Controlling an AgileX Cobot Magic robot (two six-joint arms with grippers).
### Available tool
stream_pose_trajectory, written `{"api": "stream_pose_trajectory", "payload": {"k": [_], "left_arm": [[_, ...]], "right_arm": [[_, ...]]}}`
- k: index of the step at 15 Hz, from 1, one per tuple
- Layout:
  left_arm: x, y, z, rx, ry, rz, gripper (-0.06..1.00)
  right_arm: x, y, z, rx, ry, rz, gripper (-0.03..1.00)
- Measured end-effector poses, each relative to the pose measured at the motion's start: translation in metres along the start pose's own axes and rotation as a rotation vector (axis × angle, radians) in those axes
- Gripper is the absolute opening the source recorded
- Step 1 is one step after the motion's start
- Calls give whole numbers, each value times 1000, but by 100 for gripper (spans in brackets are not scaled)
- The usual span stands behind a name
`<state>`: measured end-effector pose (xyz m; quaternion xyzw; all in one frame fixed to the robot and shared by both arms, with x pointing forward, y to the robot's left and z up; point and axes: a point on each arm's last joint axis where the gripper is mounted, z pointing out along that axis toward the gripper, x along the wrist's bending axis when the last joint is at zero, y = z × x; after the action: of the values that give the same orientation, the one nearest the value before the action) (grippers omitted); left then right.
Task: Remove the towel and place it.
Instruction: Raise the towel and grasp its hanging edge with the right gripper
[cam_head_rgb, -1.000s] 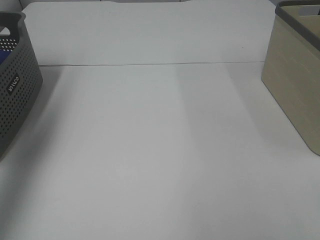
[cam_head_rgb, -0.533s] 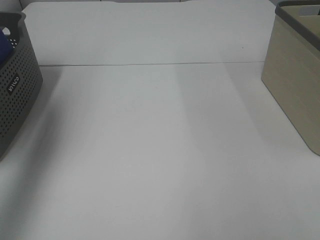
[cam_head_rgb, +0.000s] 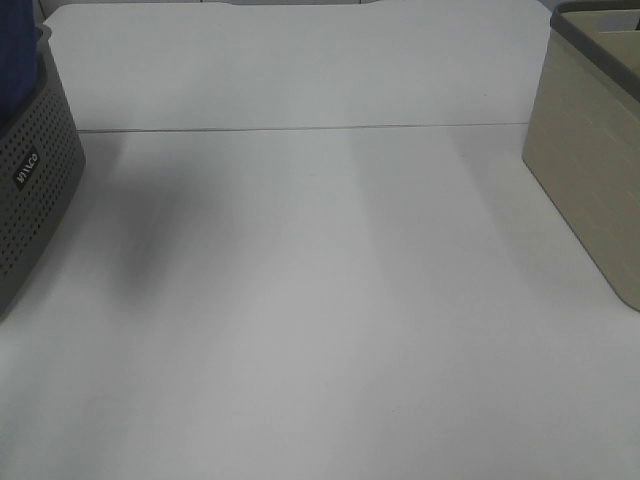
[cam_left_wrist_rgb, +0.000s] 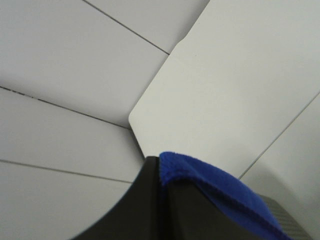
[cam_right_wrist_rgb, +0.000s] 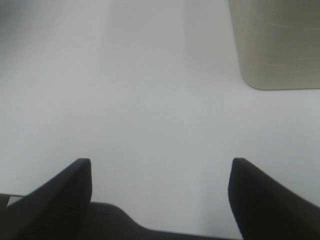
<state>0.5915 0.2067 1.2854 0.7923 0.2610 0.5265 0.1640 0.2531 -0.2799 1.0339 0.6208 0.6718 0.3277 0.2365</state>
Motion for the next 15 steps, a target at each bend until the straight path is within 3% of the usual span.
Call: {"api": "stream_pose_trajectory", "payload": {"k": [2, 3, 4, 9, 15], "left_arm": [[-21, 21, 11, -22, -52, 20, 0], [-42, 34, 20, -34, -99, 50, 0], [-50, 39, 23, -40, -117, 61, 0], [-72, 54, 23, -71, -162, 92, 0], [-90, 71, 10, -128, -192, 140, 0]], "right_arm": [[3, 15, 5, -36, 54, -11, 75], [5, 38, 15, -126, 118, 10, 75], [4, 49, 21, -162, 138, 14, 75], [-2, 94, 71, -215, 253, -14, 75], [0, 134, 163, -311, 619, -140, 75]]}}
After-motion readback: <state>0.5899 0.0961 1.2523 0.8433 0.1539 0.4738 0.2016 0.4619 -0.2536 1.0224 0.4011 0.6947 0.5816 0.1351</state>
